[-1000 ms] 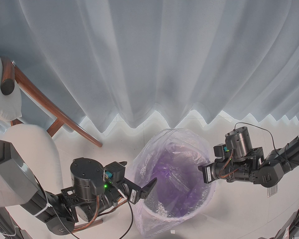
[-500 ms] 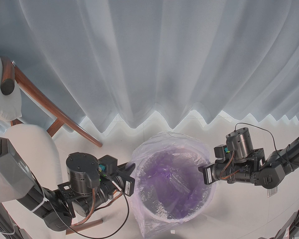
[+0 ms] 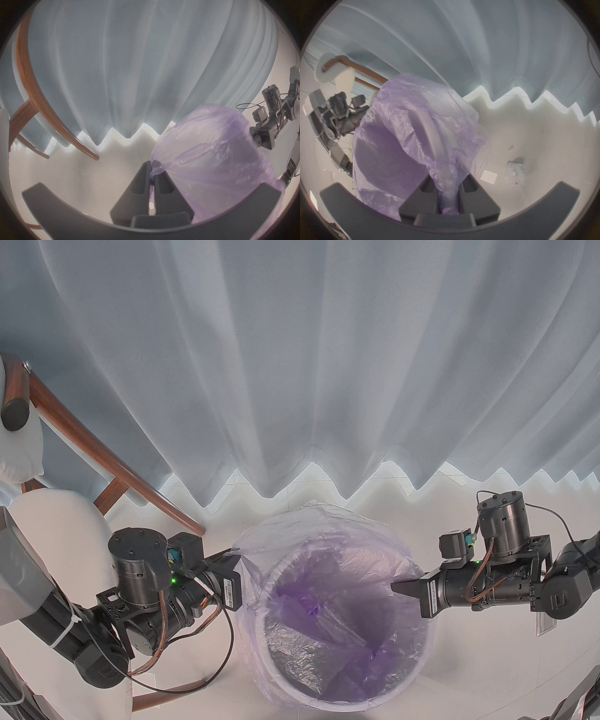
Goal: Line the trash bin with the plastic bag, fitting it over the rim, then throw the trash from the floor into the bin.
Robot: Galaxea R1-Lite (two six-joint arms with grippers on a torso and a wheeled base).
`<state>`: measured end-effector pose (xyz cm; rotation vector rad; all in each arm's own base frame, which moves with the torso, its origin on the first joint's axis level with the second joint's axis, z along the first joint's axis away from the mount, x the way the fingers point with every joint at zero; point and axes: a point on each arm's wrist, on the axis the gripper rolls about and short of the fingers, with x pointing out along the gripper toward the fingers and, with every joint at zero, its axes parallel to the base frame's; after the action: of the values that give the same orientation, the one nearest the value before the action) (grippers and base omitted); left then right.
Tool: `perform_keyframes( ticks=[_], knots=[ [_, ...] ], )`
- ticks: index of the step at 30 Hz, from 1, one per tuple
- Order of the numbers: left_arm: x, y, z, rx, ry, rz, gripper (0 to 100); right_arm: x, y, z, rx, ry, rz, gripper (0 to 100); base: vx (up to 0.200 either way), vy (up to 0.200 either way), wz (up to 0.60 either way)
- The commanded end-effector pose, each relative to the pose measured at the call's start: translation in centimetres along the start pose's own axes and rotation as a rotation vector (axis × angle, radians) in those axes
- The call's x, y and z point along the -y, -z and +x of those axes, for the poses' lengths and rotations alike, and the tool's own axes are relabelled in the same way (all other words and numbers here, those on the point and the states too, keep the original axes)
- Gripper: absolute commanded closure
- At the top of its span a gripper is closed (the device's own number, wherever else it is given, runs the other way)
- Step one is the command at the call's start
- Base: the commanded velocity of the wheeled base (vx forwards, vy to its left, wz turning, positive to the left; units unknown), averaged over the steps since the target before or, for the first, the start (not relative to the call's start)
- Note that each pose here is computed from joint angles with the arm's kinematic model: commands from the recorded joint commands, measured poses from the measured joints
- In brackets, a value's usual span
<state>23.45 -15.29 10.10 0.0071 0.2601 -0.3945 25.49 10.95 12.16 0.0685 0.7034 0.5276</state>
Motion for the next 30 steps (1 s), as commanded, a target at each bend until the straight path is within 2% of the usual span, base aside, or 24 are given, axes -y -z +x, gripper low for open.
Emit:
perform_keyframes(
  ticks=[1,6,13,16,23,30],
  knots=[
    [0.0,0.0,-0.2,0.001,0.001,-0.011,100,0.4,-0.7,-1.5,0.070,-0.031,0.006,100,0.000,0.000,0.00],
    [0.2,0.0,-0.3,0.001,0.010,-0.019,100,0.7,-0.5,-1.7,0.117,-0.085,-0.010,100,0.000,0.000,0.00],
    [0.6,0.1,-0.5,-0.003,0.021,-0.057,100,1.3,1.3,-2.3,0.108,-0.146,-0.042,100,0.000,0.000,0.00],
    [1.0,0.5,-1.2,-0.018,0.040,-0.065,100,1.4,1.4,-2.4,0.155,-0.202,-0.060,100,0.000,0.000,0.00],
    [2.0,1.2,-2.1,-0.048,0.080,-0.104,100,2.3,1.0,-2.5,0.218,-0.229,-0.068,100,0.000,0.000,0.00],
    [2.5,2.9,-3.4,-0.119,0.108,-0.109,100,2.8,1.2,-2.8,0.219,-0.248,-0.055,100,0.000,0.000,0.00]
  ],
)
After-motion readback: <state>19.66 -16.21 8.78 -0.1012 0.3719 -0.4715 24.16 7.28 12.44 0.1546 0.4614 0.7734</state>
